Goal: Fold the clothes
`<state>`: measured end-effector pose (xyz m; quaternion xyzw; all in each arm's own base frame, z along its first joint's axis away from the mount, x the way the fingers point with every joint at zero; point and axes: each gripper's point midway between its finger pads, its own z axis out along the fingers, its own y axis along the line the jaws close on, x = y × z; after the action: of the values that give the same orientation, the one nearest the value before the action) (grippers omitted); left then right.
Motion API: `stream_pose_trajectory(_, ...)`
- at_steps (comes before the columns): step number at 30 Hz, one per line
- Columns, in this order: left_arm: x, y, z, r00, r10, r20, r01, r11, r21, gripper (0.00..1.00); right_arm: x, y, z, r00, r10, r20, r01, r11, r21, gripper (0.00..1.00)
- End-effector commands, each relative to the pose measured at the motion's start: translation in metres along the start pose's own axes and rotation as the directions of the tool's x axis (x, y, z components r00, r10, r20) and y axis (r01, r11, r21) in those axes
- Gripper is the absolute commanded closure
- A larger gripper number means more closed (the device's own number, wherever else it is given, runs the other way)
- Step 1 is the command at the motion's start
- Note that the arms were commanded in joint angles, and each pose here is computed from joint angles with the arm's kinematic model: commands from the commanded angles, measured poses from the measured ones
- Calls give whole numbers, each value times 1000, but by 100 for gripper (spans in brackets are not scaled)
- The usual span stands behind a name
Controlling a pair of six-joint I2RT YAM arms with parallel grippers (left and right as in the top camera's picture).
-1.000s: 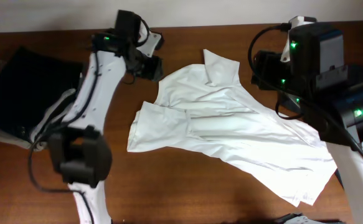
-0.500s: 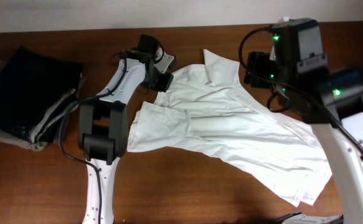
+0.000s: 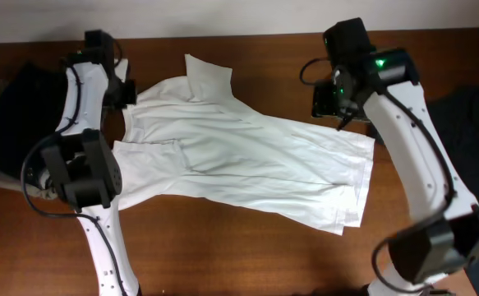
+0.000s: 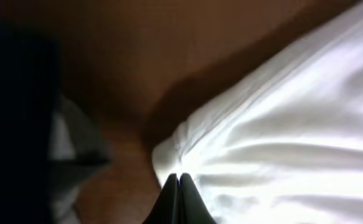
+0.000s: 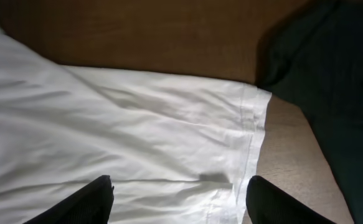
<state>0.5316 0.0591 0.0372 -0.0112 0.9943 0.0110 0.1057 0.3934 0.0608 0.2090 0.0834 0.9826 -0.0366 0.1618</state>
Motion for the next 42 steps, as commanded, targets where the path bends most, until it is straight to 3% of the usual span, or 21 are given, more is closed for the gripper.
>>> stream_pose_trajectory(1,-32,-20,-49,994,3,113,-13,996,89,100,11,-24,51,988,58,-143,-47,996,78,28)
stream_pose_trajectory(7,-43,-30,-126,980,4,200,-33,989,141,96,46,-75,123,859,207,-469,-221,975,24,30)
stream_pose_trajectory(12,-43,-35,-148,973,7,230,-46,985,164,90,70,-104,146,785,279,-553,-312,949,37,27)
stream_pose_trajectory(15,-42,-35,-148,974,7,226,-45,985,165,89,83,-97,166,772,284,-569,-343,939,4,27)
stream_pose_trajectory(17,-42,-34,-148,974,6,226,-45,985,165,88,90,-87,179,763,297,-574,-384,923,-32,35)
stream_pose_trajectory(19,-41,-35,-148,974,7,225,-45,985,165,88,92,-85,190,762,327,-559,-413,910,-31,51)
stream_pose_trajectory(22,-41,-36,-148,974,7,225,-47,984,173,87,87,-82,196,775,327,-541,-423,904,-58,55)
stream_pose_trajectory(28,-39,-37,-148,977,6,214,-45,983,177,87,75,-84,203,800,336,-497,-430,899,-85,55)
stream_pose_trajectory(32,-38,-37,-148,978,6,210,-45,983,178,86,77,-97,178,814,245,-527,-362,923,-130,55)
stream_pose_trajectory(42,-36,-46,-148,979,22,204,-60,982,181,78,45,-101,179,841,334,-425,-424,896,-136,57)
